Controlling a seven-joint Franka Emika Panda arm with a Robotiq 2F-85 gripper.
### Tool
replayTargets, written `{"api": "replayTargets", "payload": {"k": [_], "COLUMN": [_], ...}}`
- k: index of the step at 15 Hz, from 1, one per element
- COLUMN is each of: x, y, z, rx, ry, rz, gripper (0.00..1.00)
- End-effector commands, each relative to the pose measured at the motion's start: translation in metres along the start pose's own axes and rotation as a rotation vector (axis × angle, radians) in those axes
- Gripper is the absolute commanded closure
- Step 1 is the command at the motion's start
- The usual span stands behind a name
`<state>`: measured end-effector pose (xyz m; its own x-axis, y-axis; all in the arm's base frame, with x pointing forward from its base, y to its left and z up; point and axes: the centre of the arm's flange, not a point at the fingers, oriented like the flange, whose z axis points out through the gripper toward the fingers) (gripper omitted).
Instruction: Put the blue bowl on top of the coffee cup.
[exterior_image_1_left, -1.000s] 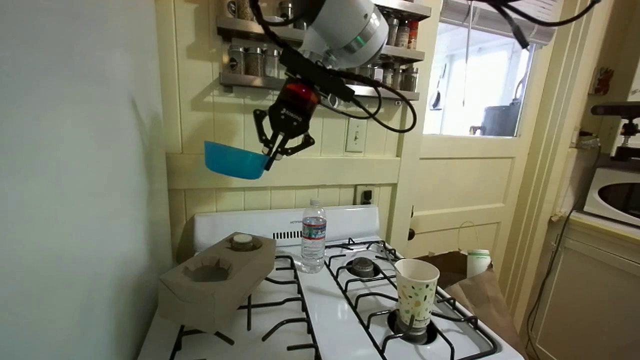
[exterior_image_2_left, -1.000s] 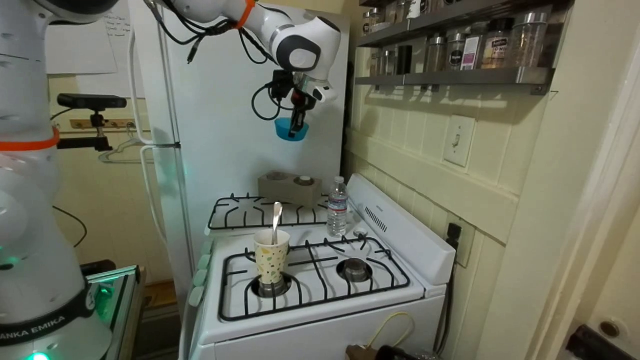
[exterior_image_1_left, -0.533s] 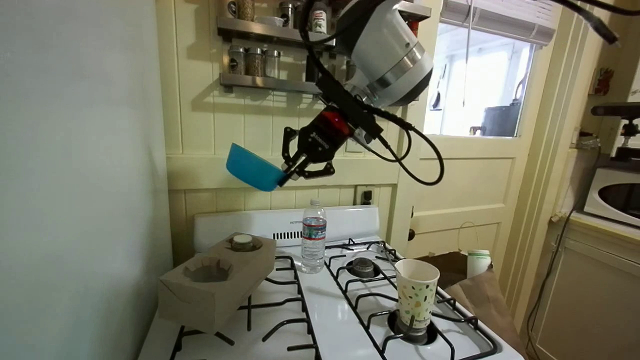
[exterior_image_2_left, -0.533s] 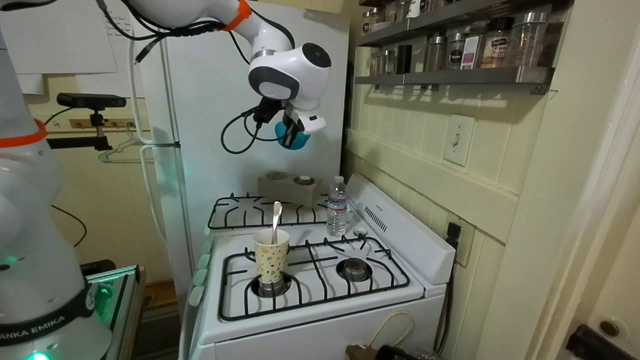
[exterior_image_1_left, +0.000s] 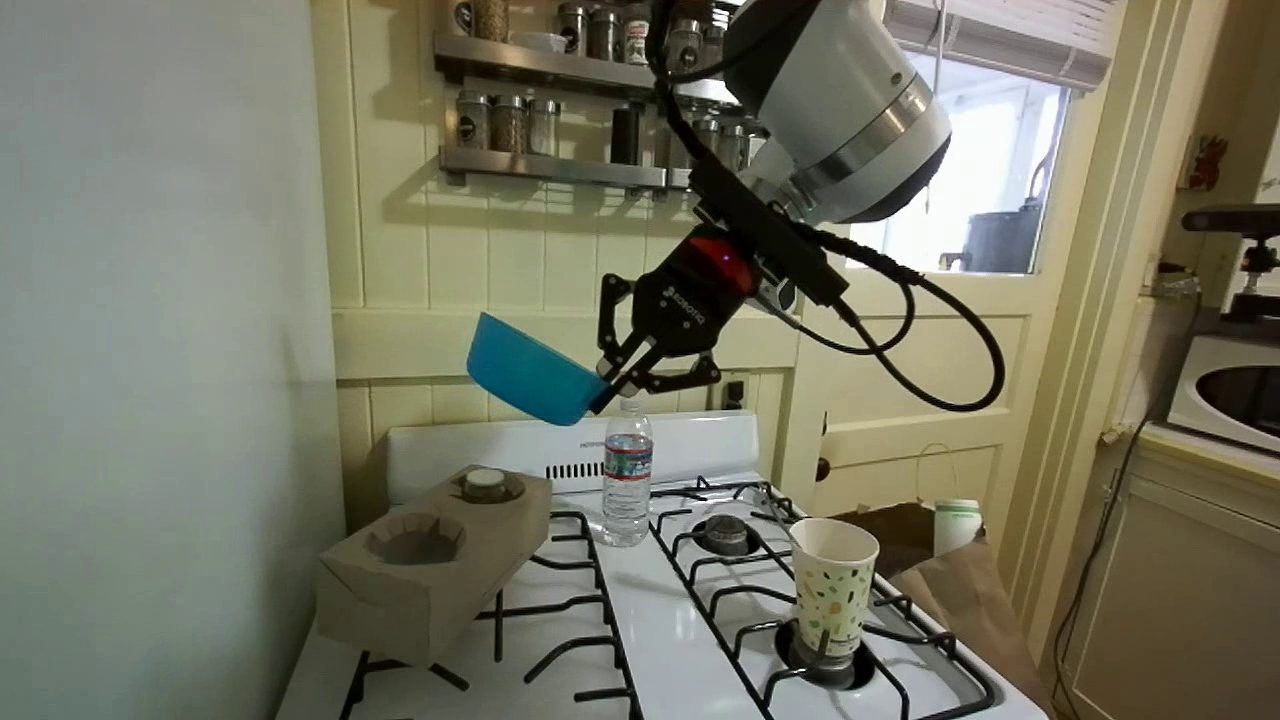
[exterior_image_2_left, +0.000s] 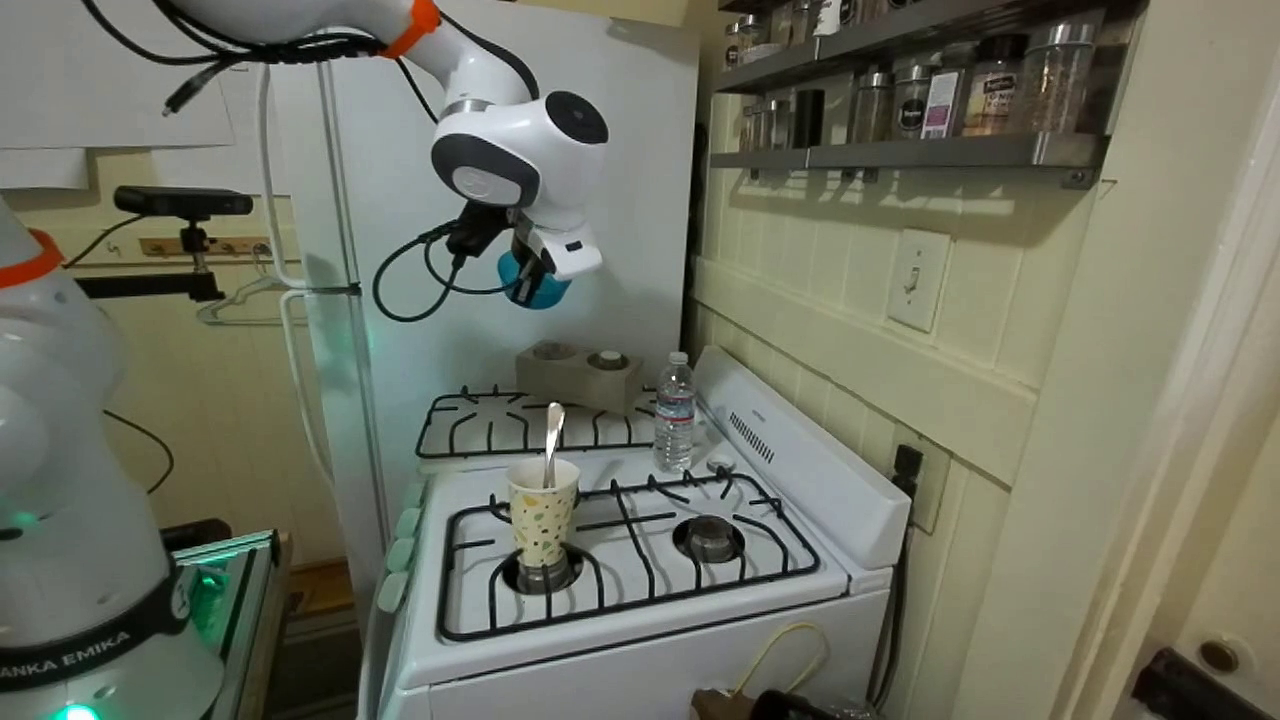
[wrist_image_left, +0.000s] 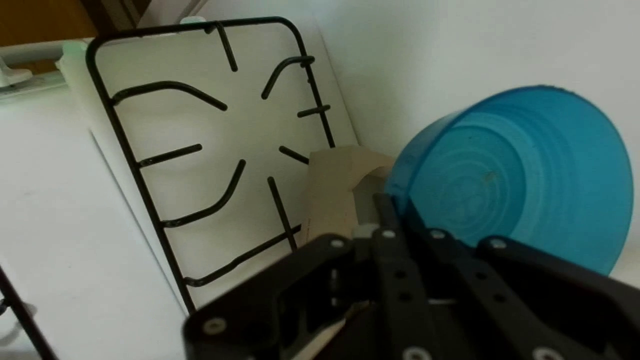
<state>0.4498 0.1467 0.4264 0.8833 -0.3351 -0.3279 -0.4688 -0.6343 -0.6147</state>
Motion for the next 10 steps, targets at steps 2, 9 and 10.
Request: {"api": "replayTargets", "payload": {"k": [2,9,10], "x": [-0.004,-0.018,-0.023], "y": [0.001,0.091,0.111], "z": [-0.002,0.001,0.005], "rx": [0.001,0.14,0.158], "ry": [0.003,-0.178,-0.199], "rz": [0.0,0.205,0.256], "gripper": [0.99,0.99,0.99]}}
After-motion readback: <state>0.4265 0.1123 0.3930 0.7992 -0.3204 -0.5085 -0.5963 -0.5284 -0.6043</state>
